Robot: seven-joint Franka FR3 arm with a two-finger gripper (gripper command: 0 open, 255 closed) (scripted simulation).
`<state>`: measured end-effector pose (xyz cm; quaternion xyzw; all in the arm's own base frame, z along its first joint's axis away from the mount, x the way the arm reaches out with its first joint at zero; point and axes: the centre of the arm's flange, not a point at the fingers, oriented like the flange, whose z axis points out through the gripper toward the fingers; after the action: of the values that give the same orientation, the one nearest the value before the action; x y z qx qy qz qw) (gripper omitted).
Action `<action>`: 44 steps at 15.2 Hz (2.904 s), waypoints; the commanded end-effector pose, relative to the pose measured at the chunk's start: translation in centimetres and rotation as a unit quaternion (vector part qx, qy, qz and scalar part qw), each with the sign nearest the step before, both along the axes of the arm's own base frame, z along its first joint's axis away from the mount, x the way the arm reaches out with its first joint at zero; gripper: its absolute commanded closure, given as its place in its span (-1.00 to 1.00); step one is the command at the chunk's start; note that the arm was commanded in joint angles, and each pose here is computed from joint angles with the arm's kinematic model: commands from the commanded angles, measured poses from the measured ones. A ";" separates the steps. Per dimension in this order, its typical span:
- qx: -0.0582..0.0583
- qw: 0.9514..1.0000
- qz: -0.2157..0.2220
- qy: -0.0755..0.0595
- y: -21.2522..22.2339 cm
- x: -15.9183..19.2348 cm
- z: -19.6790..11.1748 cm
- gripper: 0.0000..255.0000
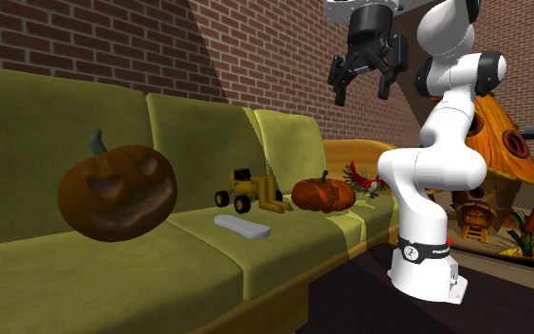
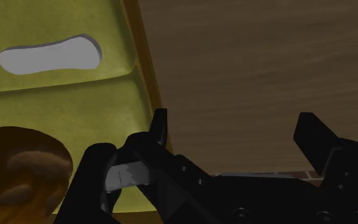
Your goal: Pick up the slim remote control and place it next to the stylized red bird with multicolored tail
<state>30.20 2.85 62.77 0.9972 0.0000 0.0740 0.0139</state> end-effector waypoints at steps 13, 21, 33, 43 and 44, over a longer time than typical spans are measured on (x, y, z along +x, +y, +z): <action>0.024 0.972 -0.234 0.020 -10.1 9.3 -8.3 -1.00; 0.039 0.922 -0.383 0.032 -18.5 12.3 -14.3 -1.00; 0.059 0.805 -0.588 0.049 -31.4 11.5 -23.9 -1.00; 0.062 0.783 -0.617 0.052 -33.2 10.8 -29.4 -1.00; 0.062 0.783 -0.617 0.052 -33.2 10.8 -29.4 -1.00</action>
<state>40.99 -30.38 33.56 0.7850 -0.6195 -0.0023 -0.0054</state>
